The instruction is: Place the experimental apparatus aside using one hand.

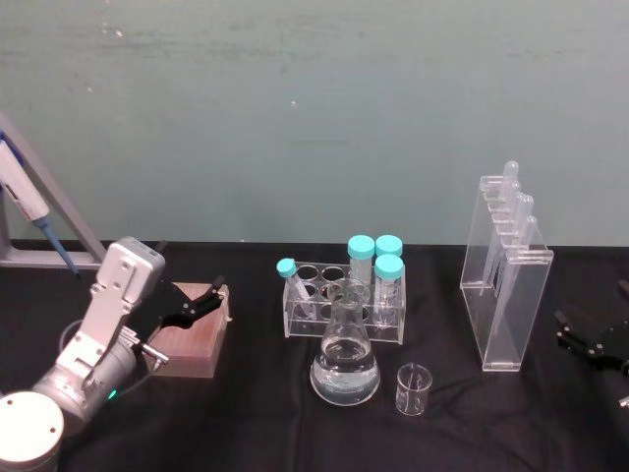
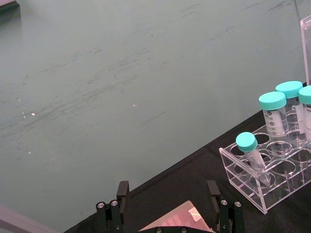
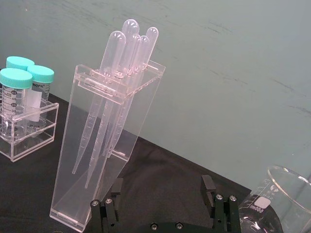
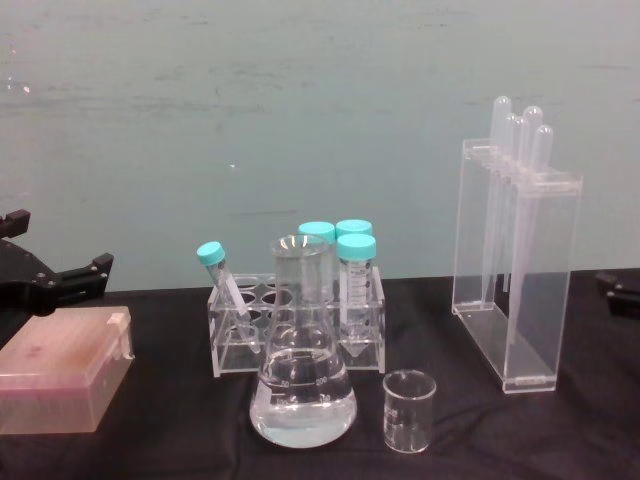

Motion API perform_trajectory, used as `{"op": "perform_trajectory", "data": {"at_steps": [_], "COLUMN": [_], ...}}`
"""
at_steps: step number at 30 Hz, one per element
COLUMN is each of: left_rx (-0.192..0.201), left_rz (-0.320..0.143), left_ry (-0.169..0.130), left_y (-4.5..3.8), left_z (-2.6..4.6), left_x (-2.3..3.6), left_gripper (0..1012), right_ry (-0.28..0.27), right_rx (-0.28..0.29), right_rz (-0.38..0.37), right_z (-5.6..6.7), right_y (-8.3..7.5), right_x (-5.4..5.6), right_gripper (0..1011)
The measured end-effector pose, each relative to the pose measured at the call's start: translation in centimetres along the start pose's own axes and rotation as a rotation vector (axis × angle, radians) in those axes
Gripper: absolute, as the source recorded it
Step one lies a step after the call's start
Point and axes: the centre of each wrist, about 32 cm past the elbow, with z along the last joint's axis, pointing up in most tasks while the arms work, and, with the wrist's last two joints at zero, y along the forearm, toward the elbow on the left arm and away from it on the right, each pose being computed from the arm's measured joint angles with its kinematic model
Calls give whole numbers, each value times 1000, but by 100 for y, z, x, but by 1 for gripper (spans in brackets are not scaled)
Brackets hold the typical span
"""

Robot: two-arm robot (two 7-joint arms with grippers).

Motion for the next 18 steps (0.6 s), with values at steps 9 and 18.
{"op": "perform_trajectory", "data": {"at_steps": [9,18], "left_rx": [0,0], "left_rz": [0,0], "left_ry": [0,0], "left_y": [0,0], "left_z": [0,0], "left_x": [0,0], "left_gripper": [1000,1000], "right_ry": [0,0], "right_rx": [0,0], "right_rz": [0,0], "right_z": [0,0], "right_y": [0,0], "right_x": [0,0], "right_gripper": [1003,1003]}}
